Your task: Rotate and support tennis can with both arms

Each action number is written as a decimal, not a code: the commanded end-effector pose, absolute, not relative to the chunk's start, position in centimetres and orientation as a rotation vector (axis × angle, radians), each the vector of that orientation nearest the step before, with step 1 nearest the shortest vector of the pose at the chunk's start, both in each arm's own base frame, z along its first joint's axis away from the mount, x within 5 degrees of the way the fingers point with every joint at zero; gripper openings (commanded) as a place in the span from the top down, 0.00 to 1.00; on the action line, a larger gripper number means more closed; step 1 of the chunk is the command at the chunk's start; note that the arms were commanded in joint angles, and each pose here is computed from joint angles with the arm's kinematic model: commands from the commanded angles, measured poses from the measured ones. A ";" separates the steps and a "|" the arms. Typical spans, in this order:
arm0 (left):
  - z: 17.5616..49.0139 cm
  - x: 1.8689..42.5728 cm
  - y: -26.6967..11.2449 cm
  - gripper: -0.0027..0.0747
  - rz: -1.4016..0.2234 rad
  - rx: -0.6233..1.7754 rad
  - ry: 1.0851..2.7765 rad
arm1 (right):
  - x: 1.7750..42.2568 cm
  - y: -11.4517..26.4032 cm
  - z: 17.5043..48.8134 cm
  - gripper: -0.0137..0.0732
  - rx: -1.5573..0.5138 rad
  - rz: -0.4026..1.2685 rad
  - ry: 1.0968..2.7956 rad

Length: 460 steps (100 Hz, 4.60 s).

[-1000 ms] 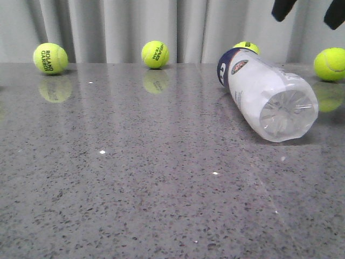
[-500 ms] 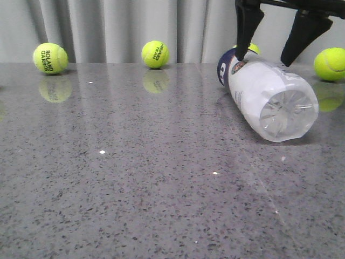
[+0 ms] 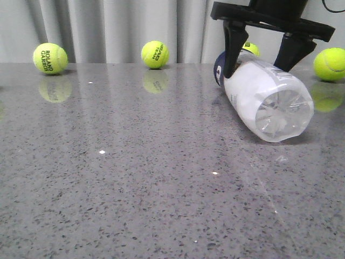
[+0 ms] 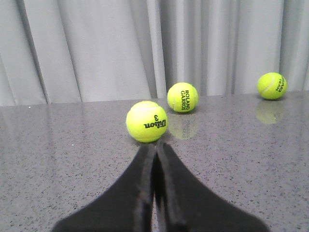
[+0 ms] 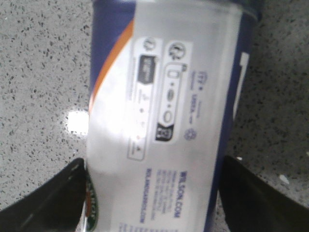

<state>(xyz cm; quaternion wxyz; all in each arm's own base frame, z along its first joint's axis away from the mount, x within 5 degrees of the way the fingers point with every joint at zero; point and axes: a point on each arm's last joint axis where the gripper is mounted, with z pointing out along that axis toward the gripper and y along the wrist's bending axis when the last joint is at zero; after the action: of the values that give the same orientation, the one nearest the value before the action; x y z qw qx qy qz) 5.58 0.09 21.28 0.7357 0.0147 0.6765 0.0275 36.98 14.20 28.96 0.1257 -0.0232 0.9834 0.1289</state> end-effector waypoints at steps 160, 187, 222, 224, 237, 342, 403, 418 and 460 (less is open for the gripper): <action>20.7 5.5 0.1 0.99 0.057 0.021 1.421 | 32.3 25.4 35.1 0.52 -2.067 0.114 1.769; 20.7 5.5 0.1 0.99 0.057 0.021 1.421 | 32.4 25.9 34.4 0.52 -2.151 0.099 1.687; 20.7 5.5 0.1 0.99 0.057 0.021 1.421 | 33.1 26.4 32.7 0.52 -2.196 0.114 1.691; 20.7 5.5 0.1 0.99 0.057 0.021 1.421 | 33.1 26.4 32.6 0.52 -2.198 0.115 1.693; 20.7 5.5 0.1 0.99 0.057 0.021 1.421 | 33.2 26.6 32.3 0.52 -2.198 0.129 1.701; 20.7 5.5 0.1 0.99 0.057 0.021 1.421 | 30.9 25.9 36.7 0.12 -1.900 0.299 1.871; 20.7 5.5 0.1 0.99 0.057 0.021 1.421 | 27.2 20.1 42.6 0.32 -0.871 0.251 2.446; 20.7 5.5 0.1 0.99 0.057 0.021 1.421 | 25.8 18.7 42.1 0.55 -0.770 0.265 2.515; 20.7 5.5 0.1 0.99 0.057 0.021 1.421 | 20.0 14.6 41.5 0.92 -0.611 0.336 2.479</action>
<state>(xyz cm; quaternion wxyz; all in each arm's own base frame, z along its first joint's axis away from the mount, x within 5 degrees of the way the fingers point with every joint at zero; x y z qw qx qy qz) 5.58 0.09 21.28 0.7357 0.0147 0.6765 0.0275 21.88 16.26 39.71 0.2283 -0.2415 0.9369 0.1088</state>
